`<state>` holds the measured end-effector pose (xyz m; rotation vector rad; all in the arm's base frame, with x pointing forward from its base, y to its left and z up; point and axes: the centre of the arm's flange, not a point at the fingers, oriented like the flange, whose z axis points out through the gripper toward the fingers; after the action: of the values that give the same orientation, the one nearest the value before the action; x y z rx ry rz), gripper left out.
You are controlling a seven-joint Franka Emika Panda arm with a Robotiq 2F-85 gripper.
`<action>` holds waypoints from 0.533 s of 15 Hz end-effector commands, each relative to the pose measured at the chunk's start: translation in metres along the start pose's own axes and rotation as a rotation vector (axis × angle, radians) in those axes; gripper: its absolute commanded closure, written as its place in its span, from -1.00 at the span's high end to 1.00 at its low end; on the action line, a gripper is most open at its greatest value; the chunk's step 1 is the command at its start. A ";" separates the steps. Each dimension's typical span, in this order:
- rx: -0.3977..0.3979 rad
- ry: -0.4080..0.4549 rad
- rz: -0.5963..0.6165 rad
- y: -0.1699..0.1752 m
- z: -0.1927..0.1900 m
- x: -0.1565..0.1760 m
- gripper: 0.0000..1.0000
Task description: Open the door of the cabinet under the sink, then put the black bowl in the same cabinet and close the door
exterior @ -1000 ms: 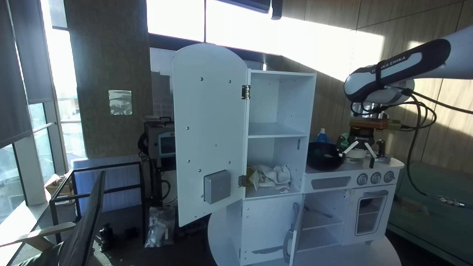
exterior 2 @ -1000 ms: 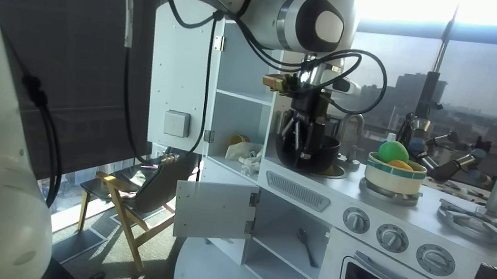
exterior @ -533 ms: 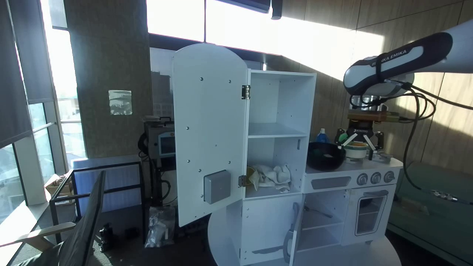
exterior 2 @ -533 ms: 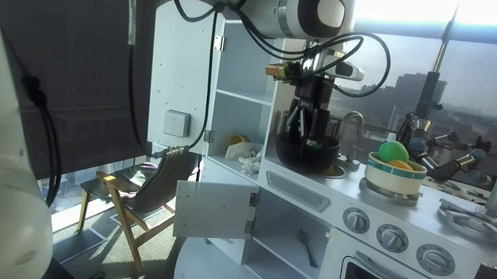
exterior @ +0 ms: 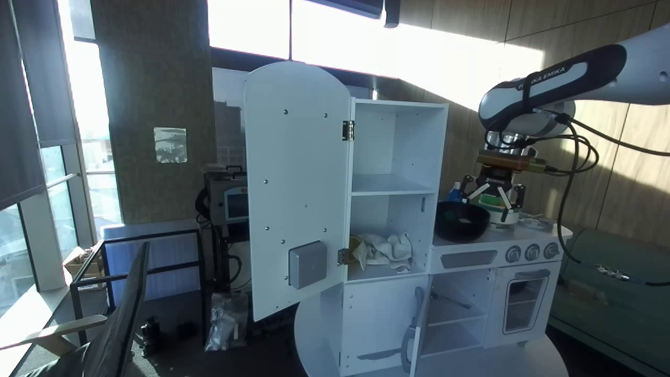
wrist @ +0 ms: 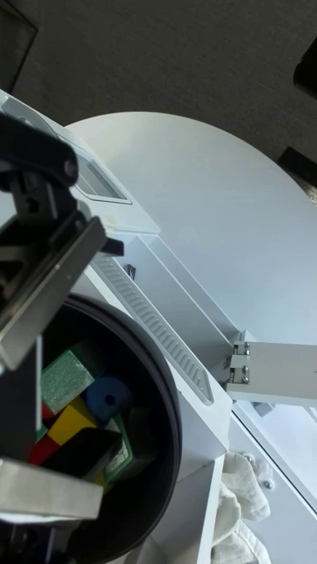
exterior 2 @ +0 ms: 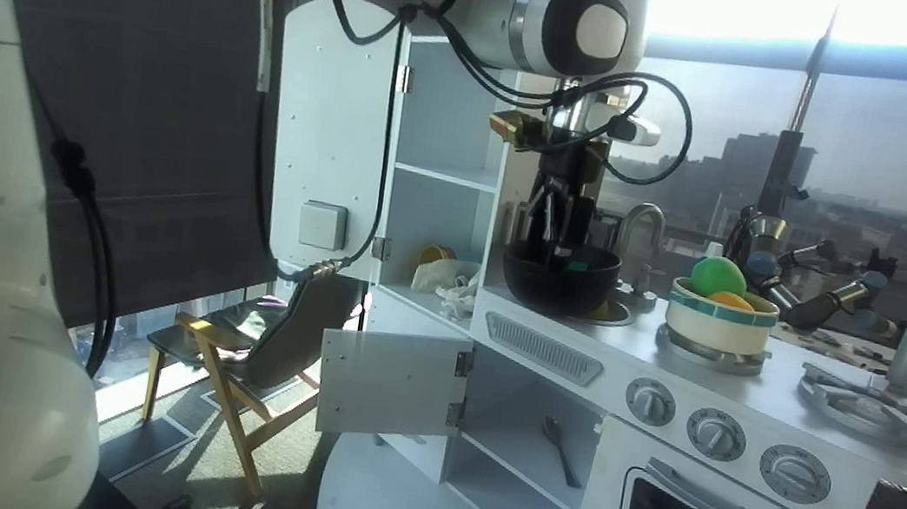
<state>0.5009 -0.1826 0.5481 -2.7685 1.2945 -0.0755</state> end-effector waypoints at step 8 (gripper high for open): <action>0.036 0.010 0.025 -0.014 0.025 0.015 0.06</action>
<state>0.5246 -0.1838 0.5106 -2.7386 1.3035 -0.0599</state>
